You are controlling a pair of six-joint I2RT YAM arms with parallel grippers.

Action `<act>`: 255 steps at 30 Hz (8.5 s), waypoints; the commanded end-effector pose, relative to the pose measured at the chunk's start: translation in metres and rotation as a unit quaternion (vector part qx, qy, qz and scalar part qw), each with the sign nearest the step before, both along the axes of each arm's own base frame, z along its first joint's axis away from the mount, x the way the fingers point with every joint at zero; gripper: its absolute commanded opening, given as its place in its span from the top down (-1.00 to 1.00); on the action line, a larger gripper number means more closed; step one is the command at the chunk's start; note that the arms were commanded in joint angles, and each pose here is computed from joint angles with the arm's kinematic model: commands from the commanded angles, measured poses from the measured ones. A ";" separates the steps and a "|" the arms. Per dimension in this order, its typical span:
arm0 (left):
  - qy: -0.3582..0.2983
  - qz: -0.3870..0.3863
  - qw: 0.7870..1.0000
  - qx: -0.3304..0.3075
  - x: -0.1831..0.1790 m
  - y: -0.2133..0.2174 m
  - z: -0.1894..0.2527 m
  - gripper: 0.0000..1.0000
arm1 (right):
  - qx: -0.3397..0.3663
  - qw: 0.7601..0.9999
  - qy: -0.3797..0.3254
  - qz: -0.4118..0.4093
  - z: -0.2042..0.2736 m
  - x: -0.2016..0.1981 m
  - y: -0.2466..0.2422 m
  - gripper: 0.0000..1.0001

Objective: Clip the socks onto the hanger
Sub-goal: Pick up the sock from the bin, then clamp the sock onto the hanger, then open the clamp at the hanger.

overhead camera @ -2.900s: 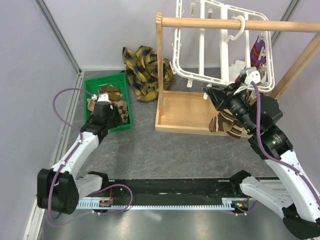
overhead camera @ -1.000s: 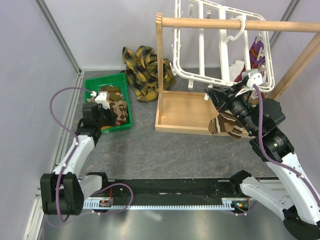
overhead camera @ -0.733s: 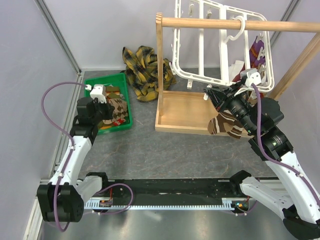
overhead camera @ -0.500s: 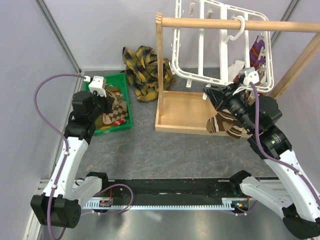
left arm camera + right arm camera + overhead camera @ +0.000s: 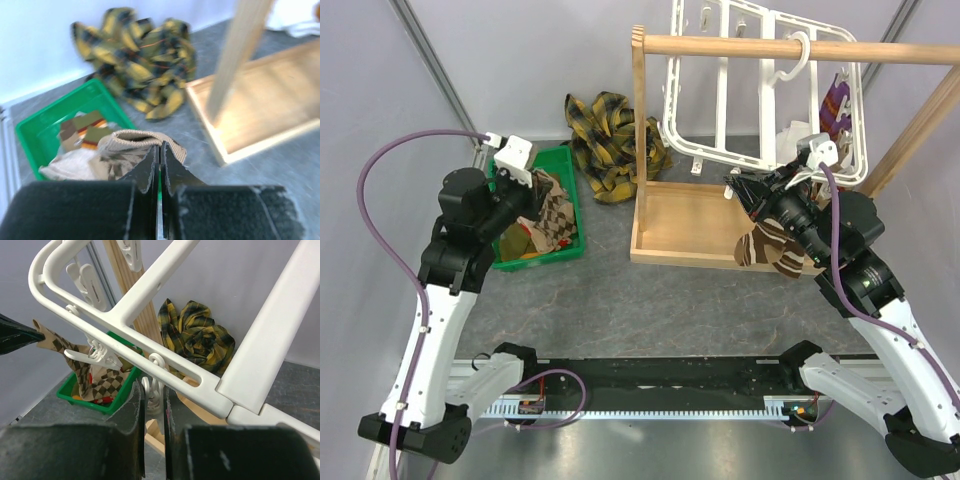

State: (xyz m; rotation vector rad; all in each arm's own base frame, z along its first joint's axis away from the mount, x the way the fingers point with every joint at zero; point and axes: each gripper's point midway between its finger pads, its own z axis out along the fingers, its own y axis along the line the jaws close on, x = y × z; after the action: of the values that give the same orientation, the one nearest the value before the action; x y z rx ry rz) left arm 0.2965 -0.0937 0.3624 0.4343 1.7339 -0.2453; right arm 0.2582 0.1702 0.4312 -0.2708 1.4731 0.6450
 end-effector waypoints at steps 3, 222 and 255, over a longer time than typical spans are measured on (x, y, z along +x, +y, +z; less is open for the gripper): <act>0.001 -0.138 0.990 0.012 -0.036 -0.048 0.024 0.96 | 0.005 0.999 -0.002 0.032 0.011 -0.010 0.008 0.99; -0.268 -0.129 0.941 -0.162 -0.042 -0.225 0.099 -0.56 | 0.045 0.999 -0.013 -0.008 0.026 -0.030 -0.012 -0.88; -0.312 -0.138 0.919 -0.197 -0.005 -0.248 0.089 0.97 | 0.002 0.992 -0.045 0.116 0.045 -0.058 0.020 -0.90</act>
State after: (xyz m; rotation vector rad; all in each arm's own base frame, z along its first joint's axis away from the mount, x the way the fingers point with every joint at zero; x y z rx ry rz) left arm 0.2967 -0.3420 0.4474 0.3982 0.9812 -0.5575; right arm 0.2145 0.1786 0.4543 -0.3614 1.4203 0.7553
